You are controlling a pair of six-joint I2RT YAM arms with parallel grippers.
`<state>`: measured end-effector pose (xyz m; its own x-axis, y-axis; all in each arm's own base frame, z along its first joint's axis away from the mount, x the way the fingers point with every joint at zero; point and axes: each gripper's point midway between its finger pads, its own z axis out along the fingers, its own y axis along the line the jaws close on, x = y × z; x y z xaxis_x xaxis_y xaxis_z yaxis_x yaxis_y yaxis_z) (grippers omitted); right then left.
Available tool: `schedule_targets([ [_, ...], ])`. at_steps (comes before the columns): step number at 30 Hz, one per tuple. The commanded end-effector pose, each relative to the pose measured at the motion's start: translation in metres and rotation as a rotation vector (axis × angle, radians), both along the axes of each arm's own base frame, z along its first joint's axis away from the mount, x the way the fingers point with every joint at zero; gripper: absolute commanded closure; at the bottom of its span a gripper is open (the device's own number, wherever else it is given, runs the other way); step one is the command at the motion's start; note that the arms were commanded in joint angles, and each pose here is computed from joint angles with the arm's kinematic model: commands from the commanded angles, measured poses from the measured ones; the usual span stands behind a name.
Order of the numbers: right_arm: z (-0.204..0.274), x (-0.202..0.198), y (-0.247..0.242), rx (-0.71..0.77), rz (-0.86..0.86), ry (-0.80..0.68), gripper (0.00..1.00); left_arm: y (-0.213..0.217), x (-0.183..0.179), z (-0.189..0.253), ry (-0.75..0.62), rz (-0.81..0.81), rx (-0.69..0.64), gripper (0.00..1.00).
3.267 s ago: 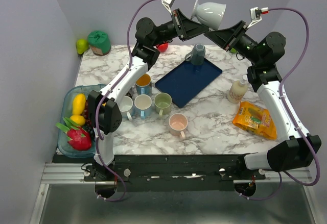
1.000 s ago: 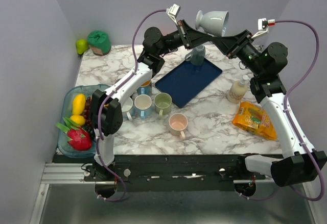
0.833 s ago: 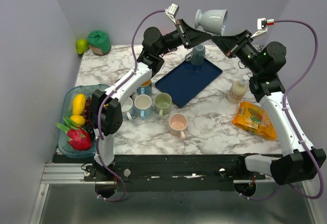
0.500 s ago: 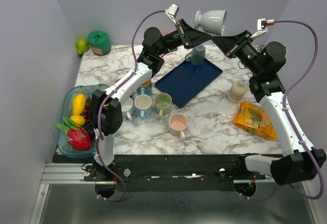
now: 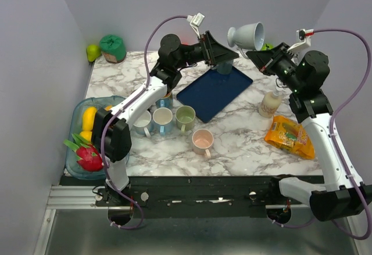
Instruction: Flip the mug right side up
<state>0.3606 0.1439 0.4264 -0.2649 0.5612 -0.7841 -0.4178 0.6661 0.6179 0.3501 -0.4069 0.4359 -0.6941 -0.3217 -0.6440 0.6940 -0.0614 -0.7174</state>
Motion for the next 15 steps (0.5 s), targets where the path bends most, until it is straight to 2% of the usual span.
schedule_targets([
  [1,0.014,-0.027,-0.012,-0.113,-0.031,-0.043,0.99,0.03,-0.007,0.006,-0.193,0.082,0.132,0.18],
  [2,0.01,-0.03,-0.012,-0.133,-0.029,-0.03,0.99,0.038,-0.01,-0.001,-0.173,0.103,0.193,0.17],
  [4,-0.001,-0.045,-0.008,-0.189,-0.006,-0.007,0.99,0.055,-0.001,-0.003,-0.224,0.197,0.275,0.16],
  [5,-0.003,-0.049,-0.008,-0.205,-0.016,-0.001,0.99,0.068,-0.004,-0.011,-0.261,0.236,0.36,0.15],
  [7,-0.007,-0.064,0.002,-0.233,0.016,0.016,0.99,0.091,0.01,-0.008,-0.274,0.374,0.433,0.14],
  [8,-0.009,-0.067,0.004,-0.24,0.012,0.022,0.99,0.104,0.005,-0.007,-0.281,0.415,0.473,0.14],
  [13,-0.017,-0.101,0.049,-0.254,0.115,0.038,0.99,0.167,0.016,-0.005,-0.193,0.729,0.607,0.13],
  [15,-0.028,-0.105,0.059,-0.258,0.118,0.069,0.99,0.188,0.003,-0.001,-0.16,0.797,0.634,0.13],
])
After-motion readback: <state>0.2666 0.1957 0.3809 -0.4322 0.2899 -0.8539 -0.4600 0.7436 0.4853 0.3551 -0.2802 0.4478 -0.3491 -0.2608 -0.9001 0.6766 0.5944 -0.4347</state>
